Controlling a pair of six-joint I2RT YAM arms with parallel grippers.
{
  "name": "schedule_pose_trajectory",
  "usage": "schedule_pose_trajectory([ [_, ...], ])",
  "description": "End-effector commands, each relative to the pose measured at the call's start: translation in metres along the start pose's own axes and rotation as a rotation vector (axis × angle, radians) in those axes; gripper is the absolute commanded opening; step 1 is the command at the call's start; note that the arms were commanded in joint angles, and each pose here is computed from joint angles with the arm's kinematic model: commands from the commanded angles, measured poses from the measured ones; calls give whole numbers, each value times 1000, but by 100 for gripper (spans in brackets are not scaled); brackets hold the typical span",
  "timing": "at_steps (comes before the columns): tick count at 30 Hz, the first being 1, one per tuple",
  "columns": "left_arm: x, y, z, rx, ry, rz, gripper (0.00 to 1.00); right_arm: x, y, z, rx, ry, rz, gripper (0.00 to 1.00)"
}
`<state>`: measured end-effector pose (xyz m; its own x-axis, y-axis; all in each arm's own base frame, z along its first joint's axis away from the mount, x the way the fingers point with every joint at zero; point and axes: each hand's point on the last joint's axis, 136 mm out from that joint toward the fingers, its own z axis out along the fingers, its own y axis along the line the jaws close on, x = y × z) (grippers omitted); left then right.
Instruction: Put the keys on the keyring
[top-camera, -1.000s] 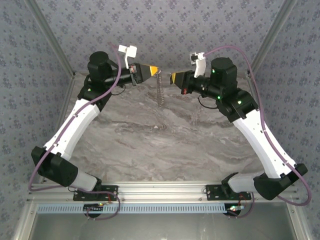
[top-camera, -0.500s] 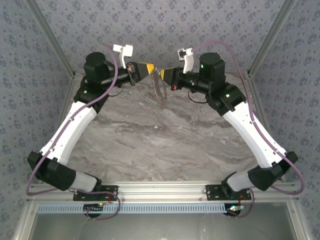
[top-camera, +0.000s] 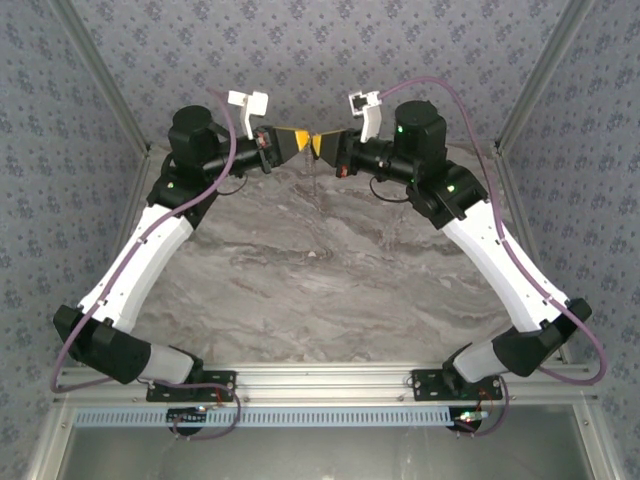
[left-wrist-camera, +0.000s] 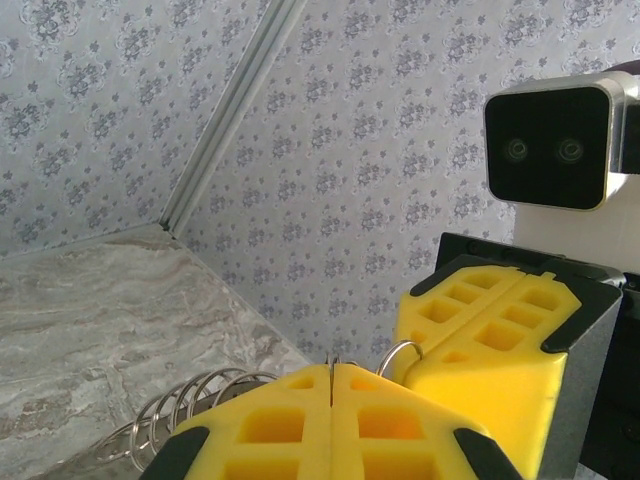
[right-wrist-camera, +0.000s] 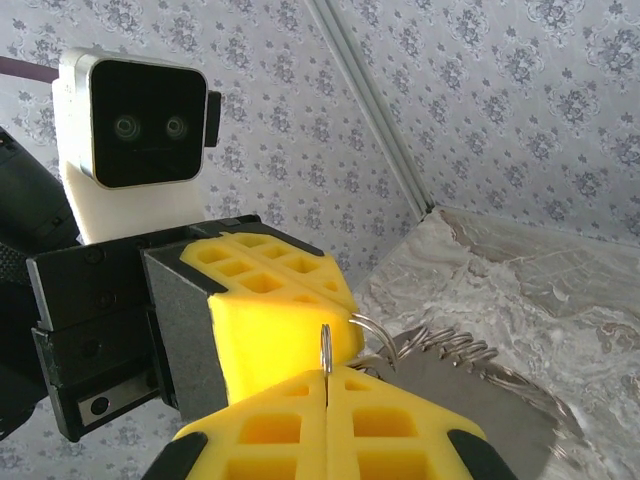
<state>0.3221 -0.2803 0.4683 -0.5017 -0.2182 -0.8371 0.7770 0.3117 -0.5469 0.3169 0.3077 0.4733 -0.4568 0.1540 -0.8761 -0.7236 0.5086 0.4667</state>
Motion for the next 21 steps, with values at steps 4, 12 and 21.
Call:
schedule_pose_trajectory([
  [4,-12,-25,-9,40,-43,68,0,-5,5,4,-20,-10,7,0],
  [12,-16,-34,-14,57,-55,84,0,-1,-19,-3,25,-15,57,0],
  [21,-19,-37,-14,65,-65,92,0,9,-25,-3,28,5,85,0],
])
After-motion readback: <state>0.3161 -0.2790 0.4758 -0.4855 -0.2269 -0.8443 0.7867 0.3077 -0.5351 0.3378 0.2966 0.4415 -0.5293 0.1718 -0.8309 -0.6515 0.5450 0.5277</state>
